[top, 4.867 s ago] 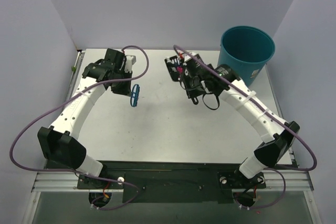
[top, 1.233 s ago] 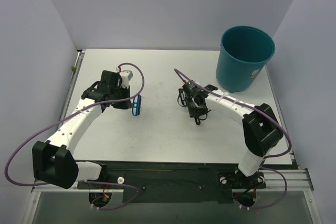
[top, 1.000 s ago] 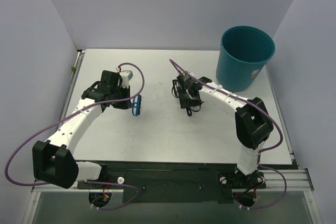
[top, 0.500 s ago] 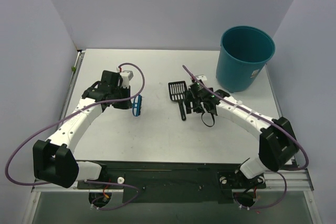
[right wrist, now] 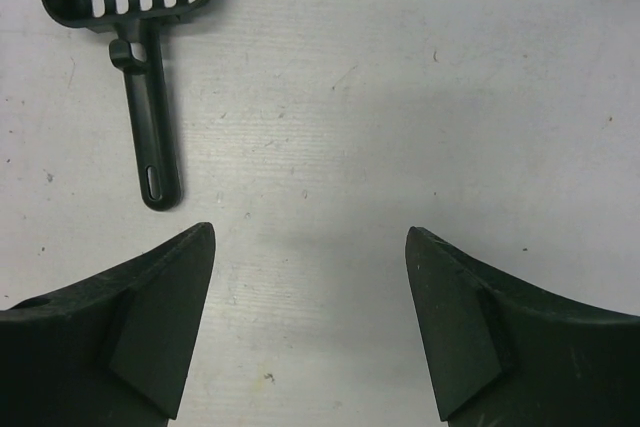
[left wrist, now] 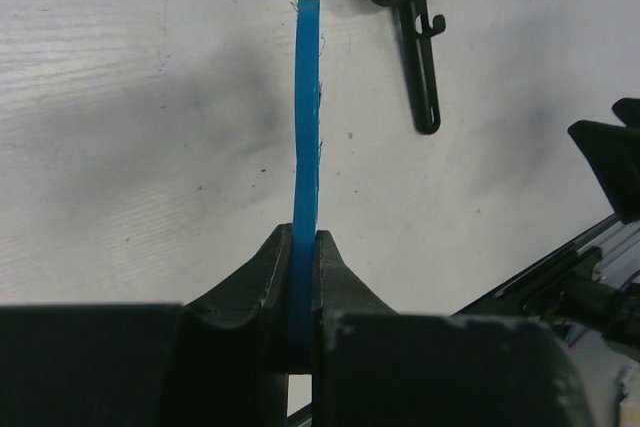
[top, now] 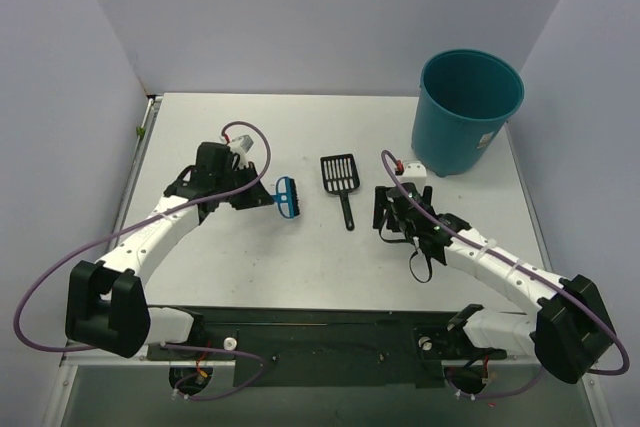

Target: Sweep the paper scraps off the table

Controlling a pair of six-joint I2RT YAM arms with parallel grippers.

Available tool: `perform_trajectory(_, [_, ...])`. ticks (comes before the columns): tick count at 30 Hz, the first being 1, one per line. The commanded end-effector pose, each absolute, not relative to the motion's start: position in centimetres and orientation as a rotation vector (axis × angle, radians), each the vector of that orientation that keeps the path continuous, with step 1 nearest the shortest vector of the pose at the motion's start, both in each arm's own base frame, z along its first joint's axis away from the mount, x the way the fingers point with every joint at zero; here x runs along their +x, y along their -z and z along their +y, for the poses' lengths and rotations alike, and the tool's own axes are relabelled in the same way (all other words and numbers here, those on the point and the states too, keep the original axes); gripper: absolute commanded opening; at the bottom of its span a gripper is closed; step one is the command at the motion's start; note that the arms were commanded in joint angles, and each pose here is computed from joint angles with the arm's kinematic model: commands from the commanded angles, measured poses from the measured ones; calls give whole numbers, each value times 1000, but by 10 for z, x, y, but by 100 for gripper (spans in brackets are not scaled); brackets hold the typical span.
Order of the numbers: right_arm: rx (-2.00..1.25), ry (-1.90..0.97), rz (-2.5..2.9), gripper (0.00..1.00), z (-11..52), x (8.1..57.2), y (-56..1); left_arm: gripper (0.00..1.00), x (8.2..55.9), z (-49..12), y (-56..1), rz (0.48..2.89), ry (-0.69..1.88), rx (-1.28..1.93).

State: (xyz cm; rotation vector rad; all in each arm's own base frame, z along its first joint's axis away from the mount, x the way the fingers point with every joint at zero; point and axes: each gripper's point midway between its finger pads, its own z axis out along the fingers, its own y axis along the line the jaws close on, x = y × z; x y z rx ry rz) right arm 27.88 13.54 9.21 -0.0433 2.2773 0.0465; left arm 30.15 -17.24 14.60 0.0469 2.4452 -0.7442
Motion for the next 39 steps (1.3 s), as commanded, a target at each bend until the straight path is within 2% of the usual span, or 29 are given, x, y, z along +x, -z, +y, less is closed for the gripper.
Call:
perform_trajectory(1, [38,-78,2165,71,136,292,-110,0,337,-198,-178,2235,980,-185])
perform_trajectory(6, [38,-92,2168,70,137,290,-108,0,357,-204,-170,2204,1015,-270])
perform_trajectory(11, [35,-106,2160,70,138,289,-110,0,375,-214,-167,2189,1042,-217])
perform_trajectory(12, [36,-108,2158,69,138,289,-110,18,380,-214,-168,2192,1034,-218])
perform_trajectory(13, [37,-113,2156,69,138,289,-110,45,386,-211,-168,2190,1002,-223])
perform_trajectory(14, [34,-112,2158,68,139,289,-110,55,391,-211,-176,2177,992,-216])
perform_trajectory(15, [29,-118,2159,68,140,288,-110,78,398,-209,-184,2153,964,-208])
perform_trajectory(20, [34,-120,2149,67,138,287,-111,84,398,-186,-181,2184,788,-246])
perform_trajectory(28, [61,-117,2115,68,134,289,-117,88,361,-143,-162,2221,545,-250])
perform_trajectory(34, [148,-113,2004,70,118,288,-136,88,312,-140,-141,2177,621,-203])
perform_trajectory(39, [219,-111,1898,71,98,278,-145,88,293,-145,-147,2041,705,-104])
